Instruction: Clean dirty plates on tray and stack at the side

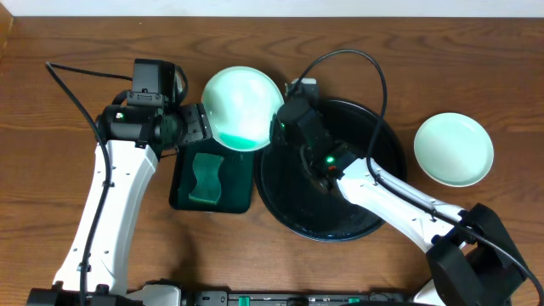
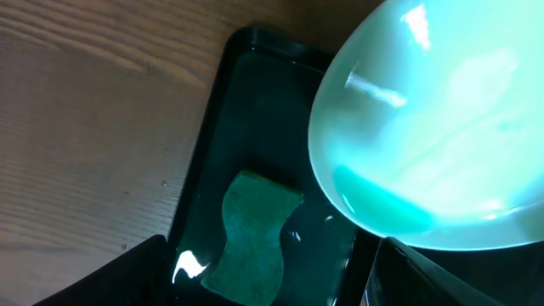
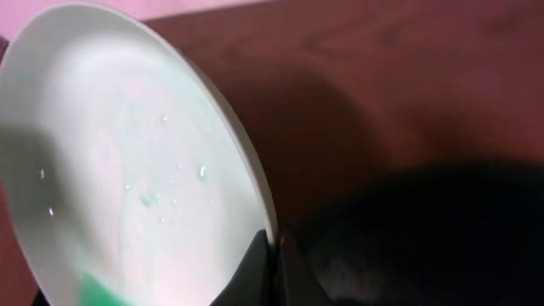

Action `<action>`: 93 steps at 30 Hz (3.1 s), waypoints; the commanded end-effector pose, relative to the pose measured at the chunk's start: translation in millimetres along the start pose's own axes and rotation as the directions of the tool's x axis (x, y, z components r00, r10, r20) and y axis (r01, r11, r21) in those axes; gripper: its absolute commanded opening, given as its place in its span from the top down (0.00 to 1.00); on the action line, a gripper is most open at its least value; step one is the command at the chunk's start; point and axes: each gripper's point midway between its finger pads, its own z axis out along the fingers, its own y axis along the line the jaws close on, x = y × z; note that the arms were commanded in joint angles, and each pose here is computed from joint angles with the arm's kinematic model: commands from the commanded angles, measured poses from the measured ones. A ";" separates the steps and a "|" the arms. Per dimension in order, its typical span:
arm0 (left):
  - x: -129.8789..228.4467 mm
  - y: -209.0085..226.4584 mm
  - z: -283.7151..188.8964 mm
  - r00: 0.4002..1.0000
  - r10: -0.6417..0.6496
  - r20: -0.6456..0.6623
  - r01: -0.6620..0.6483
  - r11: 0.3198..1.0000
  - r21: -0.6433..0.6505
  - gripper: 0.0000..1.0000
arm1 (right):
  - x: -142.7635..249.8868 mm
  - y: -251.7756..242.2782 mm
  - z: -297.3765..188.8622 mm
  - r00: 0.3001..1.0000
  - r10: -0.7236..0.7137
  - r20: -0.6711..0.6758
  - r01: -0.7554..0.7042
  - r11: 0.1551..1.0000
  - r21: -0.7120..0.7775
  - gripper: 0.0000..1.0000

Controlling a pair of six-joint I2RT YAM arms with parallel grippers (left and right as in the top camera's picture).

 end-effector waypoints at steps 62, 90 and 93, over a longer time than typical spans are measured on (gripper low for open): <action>-6.4 2.0 -3.9 1.000 -0.012 0.019 0.012 1.000 -0.012 0.21 | -97.9 127.6 -88.4 0.304 -0.889 0.341 0.782 0.438 0.444 0.99; -6.4 2.0 -3.9 1.000 -0.012 0.019 0.012 1.000 -0.012 0.21 | -62.4 81.8 -58.2 0.724 -0.627 0.288 0.562 0.778 0.279 0.99; -6.4 2.0 -3.9 1.000 -0.012 0.019 0.012 1.000 -0.012 0.21 | -46.2 53.9 -46.2 0.843 -0.491 0.220 0.434 0.862 0.261 0.99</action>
